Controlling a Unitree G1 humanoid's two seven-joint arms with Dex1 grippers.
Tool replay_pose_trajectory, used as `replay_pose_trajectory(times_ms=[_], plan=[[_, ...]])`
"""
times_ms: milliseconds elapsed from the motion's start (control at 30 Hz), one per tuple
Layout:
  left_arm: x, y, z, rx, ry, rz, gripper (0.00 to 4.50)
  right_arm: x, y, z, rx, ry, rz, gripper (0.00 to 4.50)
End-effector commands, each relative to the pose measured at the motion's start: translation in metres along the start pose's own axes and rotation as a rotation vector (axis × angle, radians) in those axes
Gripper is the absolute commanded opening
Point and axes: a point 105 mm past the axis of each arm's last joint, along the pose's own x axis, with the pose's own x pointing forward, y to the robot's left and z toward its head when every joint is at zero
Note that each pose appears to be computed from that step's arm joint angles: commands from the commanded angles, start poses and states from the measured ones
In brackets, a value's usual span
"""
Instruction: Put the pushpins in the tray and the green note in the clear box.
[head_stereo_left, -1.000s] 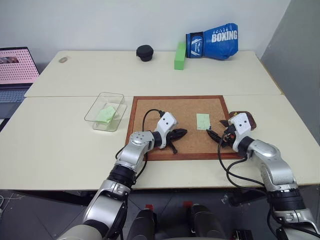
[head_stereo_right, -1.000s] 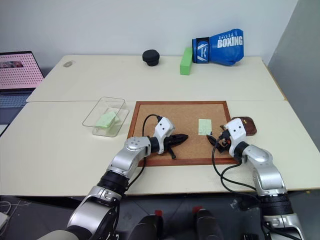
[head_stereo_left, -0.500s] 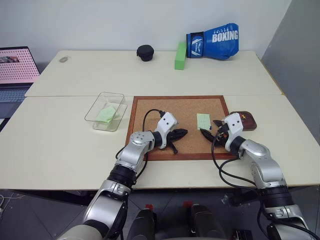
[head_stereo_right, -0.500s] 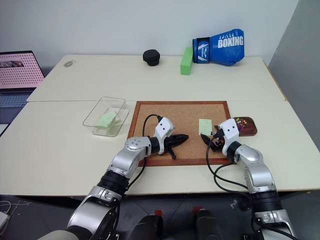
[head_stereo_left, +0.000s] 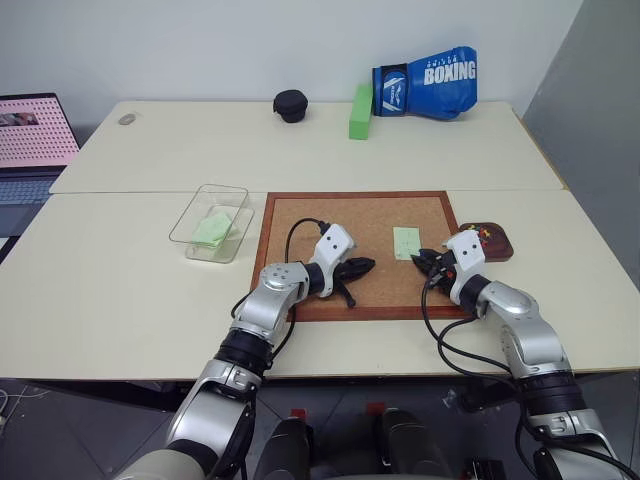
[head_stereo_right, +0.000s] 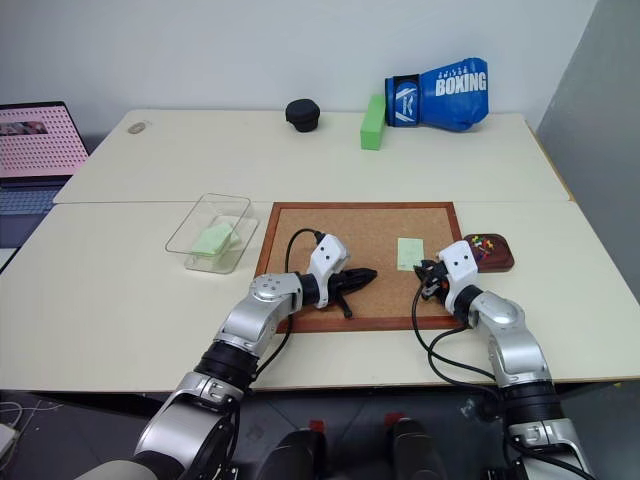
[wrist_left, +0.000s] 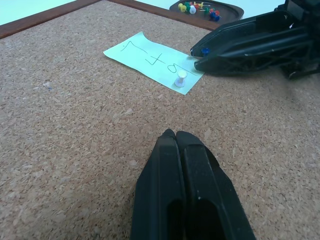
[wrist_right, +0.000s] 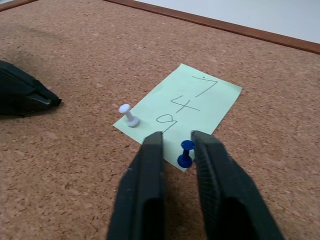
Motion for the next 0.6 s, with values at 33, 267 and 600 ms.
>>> replay_pose_trajectory(times_ms=[33, 267, 600], plan=[[0.003, -0.003, -0.003, -0.005, 0.012, -0.005, 0.0, 0.0, -0.005, 0.015, -0.027, -0.05, -0.013, 0.02], [0.002, -0.002, -0.004, -0.019, 0.01, 0.005, 0.0, -0.006, 0.0, 0.032, -0.009, -0.13, 0.003, 0.02], [0.003, -0.003, -0.004, -0.034, 0.009, 0.002, 0.0, -0.013, -0.005, 0.055, 0.042, -0.242, -0.019, 0.02]])
